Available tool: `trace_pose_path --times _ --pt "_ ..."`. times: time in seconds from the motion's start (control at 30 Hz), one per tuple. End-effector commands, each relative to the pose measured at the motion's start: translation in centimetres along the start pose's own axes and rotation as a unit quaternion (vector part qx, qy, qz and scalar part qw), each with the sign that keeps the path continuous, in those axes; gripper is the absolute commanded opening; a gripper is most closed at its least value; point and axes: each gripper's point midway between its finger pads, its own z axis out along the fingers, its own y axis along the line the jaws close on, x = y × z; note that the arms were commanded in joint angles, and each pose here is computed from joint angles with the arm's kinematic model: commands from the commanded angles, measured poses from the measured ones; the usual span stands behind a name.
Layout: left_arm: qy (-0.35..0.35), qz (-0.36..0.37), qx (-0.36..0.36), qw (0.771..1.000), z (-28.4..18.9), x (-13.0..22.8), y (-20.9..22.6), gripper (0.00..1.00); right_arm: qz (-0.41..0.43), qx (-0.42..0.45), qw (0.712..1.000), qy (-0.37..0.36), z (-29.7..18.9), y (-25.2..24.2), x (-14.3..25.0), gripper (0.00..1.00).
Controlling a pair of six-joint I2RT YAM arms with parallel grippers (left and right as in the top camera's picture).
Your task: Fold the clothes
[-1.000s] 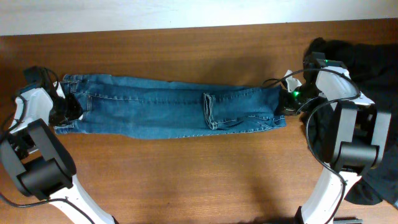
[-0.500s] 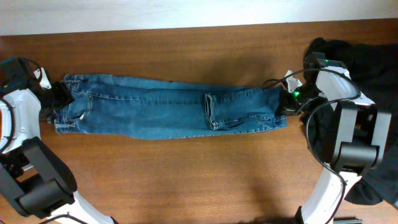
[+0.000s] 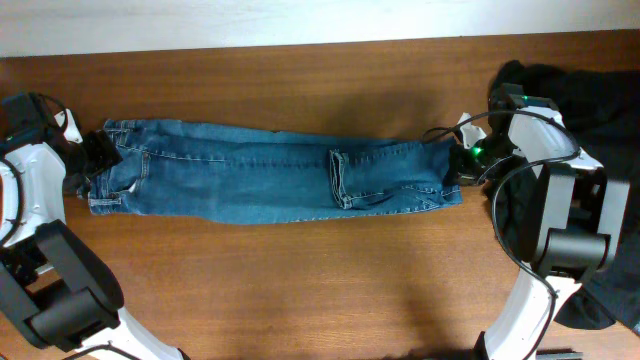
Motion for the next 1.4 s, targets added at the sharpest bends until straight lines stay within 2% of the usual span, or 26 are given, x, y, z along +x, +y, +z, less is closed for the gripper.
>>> trace_pose_path --times 0.0,0.03,0.07,0.1,0.13,0.23,0.33,0.47,0.5,0.53,0.57,0.6,0.7,0.87,0.97,1.07,1.27,1.37 --pt "-0.005 0.003 -0.004 1.0 -0.2 -0.4 0.2 0.74 -0.026 0.028 0.999 -0.031 -2.4 -0.8 -1.0 0.27" --pt "-0.004 0.003 -0.004 1.0 -0.2 -0.4 0.2 0.74 -0.027 0.036 0.999 -0.031 -2.7 -1.0 -1.1 0.36" --pt "-0.004 0.003 -0.004 1.0 -0.2 -0.4 0.2 0.74 -0.027 0.043 0.998 -0.034 -3.3 -1.1 -1.4 0.4" --pt "-0.003 0.003 -0.004 1.0 -0.2 -0.3 0.2 0.74 -0.028 0.054 0.997 -0.045 -4.8 -1.1 -2.2 0.49" --pt "-0.003 0.003 -0.004 1.0 -0.2 -0.3 0.3 0.74 -0.03 0.056 0.996 -0.055 -5.9 -0.9 -2.8 0.52" --pt "-0.003 0.003 -0.004 1.0 -0.2 -0.3 0.2 0.74 -0.029 0.061 0.993 -0.099 -10.9 0.4 -5.0 0.53" --pt "-0.003 0.003 -0.004 1.0 -0.2 -0.3 0.2 0.75 -0.079 0.068 0.99 -0.096 -13.5 4.0 -4.9 0.5" --pt "0.0 0.003 -0.005 1.0 -0.2 -0.1 0.3 0.79 -0.149 0.075 0.984 -0.066 -11.7 10.0 -4.1 0.53" --pt "0.002 0.002 -0.005 1.0 -0.2 0.0 0.3 0.79 -0.183 0.068 0.98 -0.047 -10.1 13.0 -3.4 0.73" --pt "0.003 0.002 -0.005 1.0 -0.2 0.0 0.3 0.79 -0.201 0.058 0.977 -0.041 -9.4 14.7 -3.0 0.87" --pt "0.003 0.002 -0.005 1.0 -0.2 0.0 0.3 0.8 -0.22 0.048 0.974 -0.038 -8.6 16.4 -2.8 0.9" --pt "0.003 0.002 -0.005 1.0 -0.2 0.0 0.3 0.8 -0.246 0.033 0.968 -0.035 -7.7 18.9 -2.3 0.99" --pt "0.003 0.002 -0.004 1.0 -0.2 0.0 0.3 0.8 -0.256 0.045 0.965 -0.02 -5.4 22.0 -1.3 0.99" --pt "0.004 0.002 0.0 1.0 -0.1 0.0 0.1 0.8 -0.251 0.135 0.959 -0.009 -0.4 23.5 -1.2 0.99" --pt "0.005 0.002 -0.001 1.0 -0.1 0.1 0.1 0.8 -0.169 0.249 0.953 -0.042 3.1 22.5 -2.0 0.99" --pt "0.005 0.002 -0.001 1.0 -0.1 0.1 0.2 0.81 -0.137 0.26 0.955 -0.036 5.2 22.1 -1.9 0.99" --pt "0.005 0.002 -0.001 1.0 -0.1 0.1 0.1 0.81 -0.135 0.26 0.956 -0.021 8.0 21.5 -2.1 0.99" --pt "0.005 0.002 -0.001 1.0 -0.1 0.1 0.1 0.81 -0.132 0.261 0.956 -0.027 8.4 21.2 -2.7 0.85"
